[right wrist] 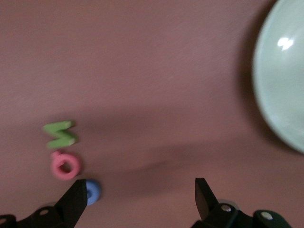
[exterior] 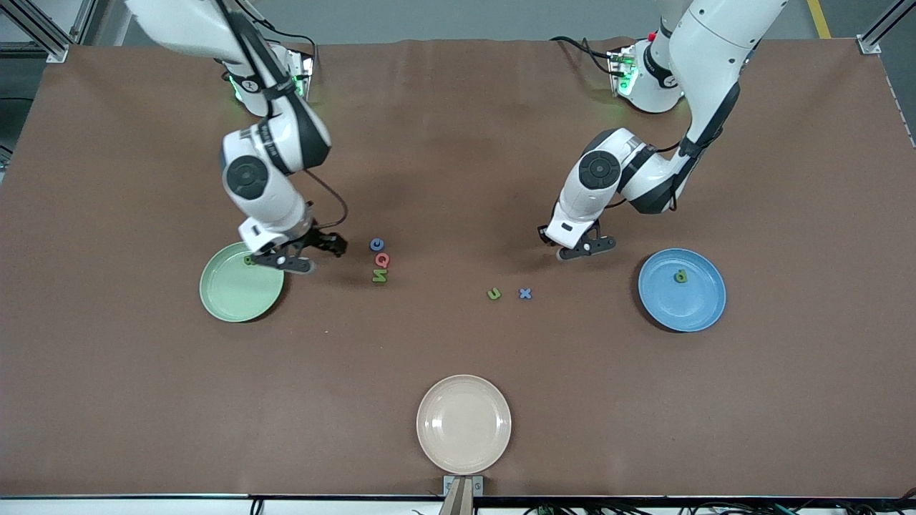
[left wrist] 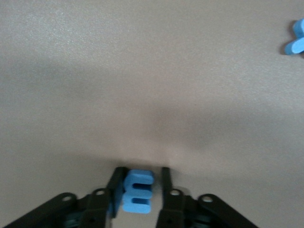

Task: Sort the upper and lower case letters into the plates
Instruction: 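Carry the E with the left gripper while the right gripper carries the C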

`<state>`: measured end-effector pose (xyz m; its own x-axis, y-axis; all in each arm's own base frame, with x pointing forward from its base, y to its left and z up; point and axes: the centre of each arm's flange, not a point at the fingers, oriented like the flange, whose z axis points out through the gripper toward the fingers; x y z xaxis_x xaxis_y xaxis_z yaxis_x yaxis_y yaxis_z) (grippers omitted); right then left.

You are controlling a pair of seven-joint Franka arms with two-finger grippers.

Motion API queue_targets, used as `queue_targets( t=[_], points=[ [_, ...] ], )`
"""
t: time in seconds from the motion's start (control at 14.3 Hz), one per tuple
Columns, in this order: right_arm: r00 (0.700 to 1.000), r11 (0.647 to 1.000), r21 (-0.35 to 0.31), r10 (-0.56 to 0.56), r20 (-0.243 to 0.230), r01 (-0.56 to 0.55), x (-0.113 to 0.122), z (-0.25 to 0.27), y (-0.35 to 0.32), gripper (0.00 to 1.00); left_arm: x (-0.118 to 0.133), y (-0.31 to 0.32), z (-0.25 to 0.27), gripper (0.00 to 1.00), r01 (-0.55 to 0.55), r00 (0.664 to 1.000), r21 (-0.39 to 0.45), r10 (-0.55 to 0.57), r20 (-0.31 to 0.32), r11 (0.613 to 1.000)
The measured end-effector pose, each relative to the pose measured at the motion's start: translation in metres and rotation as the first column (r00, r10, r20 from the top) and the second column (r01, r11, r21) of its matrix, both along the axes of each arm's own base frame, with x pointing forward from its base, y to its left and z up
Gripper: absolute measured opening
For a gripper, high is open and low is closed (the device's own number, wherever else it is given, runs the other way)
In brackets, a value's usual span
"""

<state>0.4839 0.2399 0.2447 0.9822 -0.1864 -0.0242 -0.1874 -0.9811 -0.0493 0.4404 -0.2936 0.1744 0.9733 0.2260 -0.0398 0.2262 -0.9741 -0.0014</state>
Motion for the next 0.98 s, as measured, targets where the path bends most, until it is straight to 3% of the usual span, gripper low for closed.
queue_targets(
  t=[0.28,0.42,0.56,0.63,0.98],
  points=[
    [0.999,0.999,0.024,0.026,0.024,-0.026,-0.016,-0.014,0.037,0.96,0.000,0.000,0.000,0.27,-0.004,1.000,0.003,0.004,-0.001,1.000],
    [0.999,0.999,0.021,0.046,0.029,-0.047,-0.022,-0.031,0.048,0.80,-0.001,0.005,0.001,0.27,-0.017,1.000,0.029,0.017,-0.018,0.999],
    [0.998,0.998,0.015,0.060,0.026,-0.061,-0.027,-0.044,0.057,0.76,0.003,0.014,0.006,0.27,-0.029,0.999,0.065,0.031,-0.033,0.997],
    [0.998,0.998,0.014,0.060,0.024,-0.060,-0.027,-0.048,0.060,0.68,0.008,0.020,0.013,0.27,-0.040,0.999,0.080,0.042,-0.031,0.996],
    [0.999,0.999,0.008,0.050,0.014,-0.050,-0.035,-0.057,0.079,0.67,0.062,0.065,0.072,0.27,-0.086,0.996,0.104,0.083,0.032,0.991]
  ],
)
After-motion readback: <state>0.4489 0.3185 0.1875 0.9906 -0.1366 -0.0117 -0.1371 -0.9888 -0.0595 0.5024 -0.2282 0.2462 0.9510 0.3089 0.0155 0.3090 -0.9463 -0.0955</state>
